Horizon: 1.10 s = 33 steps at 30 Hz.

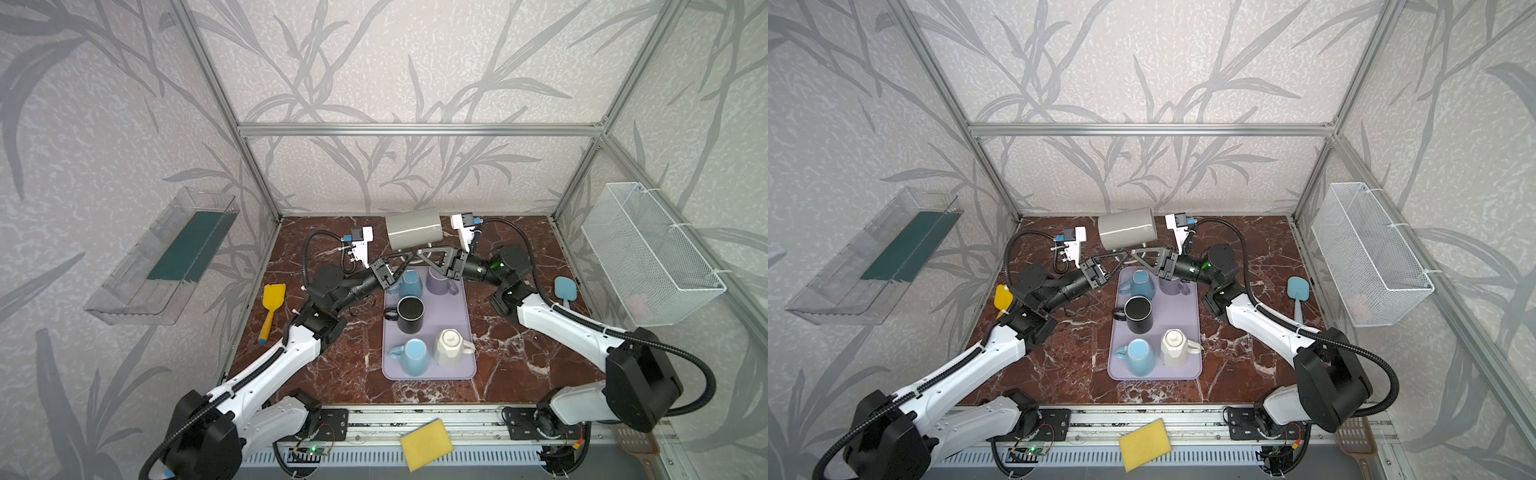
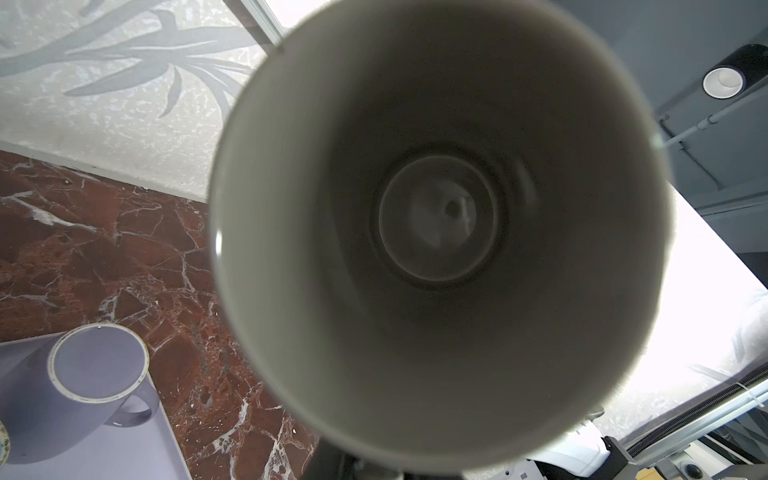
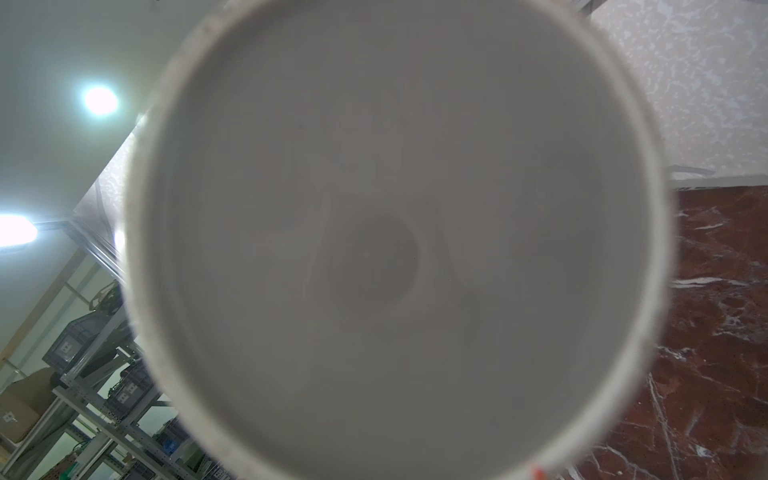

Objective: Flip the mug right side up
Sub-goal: 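Hold the grey mug sideways with the right gripper while the left gripper grasps its rim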

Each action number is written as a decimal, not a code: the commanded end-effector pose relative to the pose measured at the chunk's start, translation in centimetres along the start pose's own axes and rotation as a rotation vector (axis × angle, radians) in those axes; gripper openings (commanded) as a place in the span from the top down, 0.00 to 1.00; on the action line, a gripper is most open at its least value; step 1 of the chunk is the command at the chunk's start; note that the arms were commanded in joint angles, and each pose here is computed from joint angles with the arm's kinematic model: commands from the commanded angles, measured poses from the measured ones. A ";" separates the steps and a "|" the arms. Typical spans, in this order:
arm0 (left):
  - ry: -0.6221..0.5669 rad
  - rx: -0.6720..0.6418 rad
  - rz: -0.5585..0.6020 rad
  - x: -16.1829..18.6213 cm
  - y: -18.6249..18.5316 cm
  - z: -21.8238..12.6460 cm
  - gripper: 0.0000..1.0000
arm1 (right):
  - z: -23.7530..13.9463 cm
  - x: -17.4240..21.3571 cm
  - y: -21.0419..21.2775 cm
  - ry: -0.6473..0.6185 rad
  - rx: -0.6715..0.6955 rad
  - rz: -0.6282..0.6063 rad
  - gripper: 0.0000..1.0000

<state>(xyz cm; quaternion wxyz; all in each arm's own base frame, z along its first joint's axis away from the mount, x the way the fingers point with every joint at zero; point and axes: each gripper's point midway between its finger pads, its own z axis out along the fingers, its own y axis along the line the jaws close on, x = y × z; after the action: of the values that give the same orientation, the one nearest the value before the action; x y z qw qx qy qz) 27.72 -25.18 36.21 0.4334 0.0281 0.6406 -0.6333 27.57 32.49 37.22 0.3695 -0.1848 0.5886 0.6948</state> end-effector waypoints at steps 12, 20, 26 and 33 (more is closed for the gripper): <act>-0.006 0.101 0.053 -0.4 -3.3 -0.9 0.74 | 1.1 -0.1 4.4 0.020 -0.147 -0.092 1.00; -0.014 0.099 0.062 -0.5 -3.5 -1.2 0.89 | 1.2 0.2 4.9 0.034 -0.161 -0.095 1.00; -0.040 0.072 0.090 -0.7 -3.5 -2.0 1.00 | 1.0 0.5 4.9 0.047 -0.143 -0.097 1.00; -0.060 0.080 0.108 -0.9 -4.0 -2.6 1.00 | 1.0 0.9 3.7 0.058 -0.095 -0.075 0.91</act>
<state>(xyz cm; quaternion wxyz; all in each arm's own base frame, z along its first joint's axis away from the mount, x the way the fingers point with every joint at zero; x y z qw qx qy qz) 25.71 -24.02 36.86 0.4481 0.0396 0.6351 -0.6280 25.33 34.11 37.06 0.3405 -0.2165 0.5834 0.7049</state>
